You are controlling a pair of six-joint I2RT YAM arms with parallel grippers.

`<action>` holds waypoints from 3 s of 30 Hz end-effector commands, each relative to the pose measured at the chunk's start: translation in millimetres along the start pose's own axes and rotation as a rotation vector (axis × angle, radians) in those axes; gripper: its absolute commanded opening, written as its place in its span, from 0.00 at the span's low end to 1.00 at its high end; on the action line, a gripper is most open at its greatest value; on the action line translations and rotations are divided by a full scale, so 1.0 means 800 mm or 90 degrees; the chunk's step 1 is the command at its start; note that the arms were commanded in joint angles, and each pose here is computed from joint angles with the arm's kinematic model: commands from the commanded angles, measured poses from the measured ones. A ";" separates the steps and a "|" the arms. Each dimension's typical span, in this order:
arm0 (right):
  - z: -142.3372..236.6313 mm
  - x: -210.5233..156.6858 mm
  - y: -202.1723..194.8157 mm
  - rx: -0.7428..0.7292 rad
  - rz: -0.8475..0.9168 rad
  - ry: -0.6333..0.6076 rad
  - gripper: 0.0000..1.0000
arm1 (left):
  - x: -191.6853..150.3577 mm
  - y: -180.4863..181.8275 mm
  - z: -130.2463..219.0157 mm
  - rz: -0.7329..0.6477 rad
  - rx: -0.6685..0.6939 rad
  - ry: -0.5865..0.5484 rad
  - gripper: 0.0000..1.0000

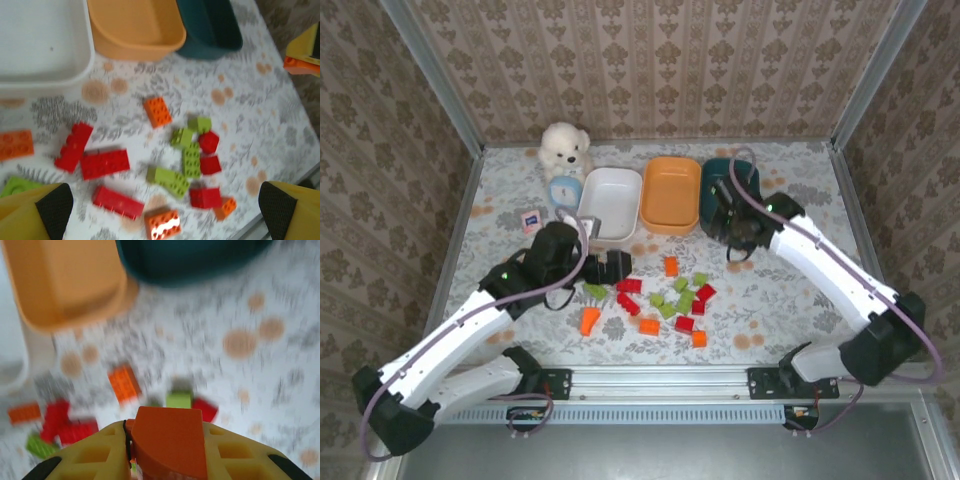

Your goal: Sort the legos into containers by color

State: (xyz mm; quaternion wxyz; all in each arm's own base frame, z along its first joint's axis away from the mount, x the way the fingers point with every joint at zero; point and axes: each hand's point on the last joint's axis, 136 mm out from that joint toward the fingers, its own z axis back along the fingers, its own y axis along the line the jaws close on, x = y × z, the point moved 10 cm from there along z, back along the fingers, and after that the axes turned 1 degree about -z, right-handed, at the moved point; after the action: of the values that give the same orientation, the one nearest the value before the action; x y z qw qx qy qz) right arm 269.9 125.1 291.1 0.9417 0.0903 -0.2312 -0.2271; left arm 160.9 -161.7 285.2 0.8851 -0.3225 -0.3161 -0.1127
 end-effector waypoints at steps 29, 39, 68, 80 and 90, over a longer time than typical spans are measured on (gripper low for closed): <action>-0.280 0.179 0.011 -0.116 -0.082 0.109 0.57 | 0.085 0.035 -0.041 0.083 0.033 0.015 0.98; -0.112 0.220 0.045 -0.006 -0.052 -0.065 0.67 | 0.057 0.043 -0.020 0.096 0.082 0.039 0.94; 0.067 -0.133 -0.018 0.416 0.336 0.101 0.62 | -0.003 0.077 -0.096 -0.041 0.208 0.247 0.69; 0.057 -0.132 -0.012 0.393 0.343 0.104 0.63 | -0.037 0.118 -0.080 0.289 0.305 0.239 0.66; 0.047 -0.141 0.001 0.465 0.349 0.150 0.63 | -0.050 0.132 -0.098 0.600 0.409 0.163 0.65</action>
State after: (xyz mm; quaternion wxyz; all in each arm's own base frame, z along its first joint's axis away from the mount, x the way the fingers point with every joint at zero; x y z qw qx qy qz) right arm 164.9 169.7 280.4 0.9093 0.3411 -0.2100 0.1127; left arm 207.3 -131.0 165.4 0.9508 -0.1383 -0.0574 0.2712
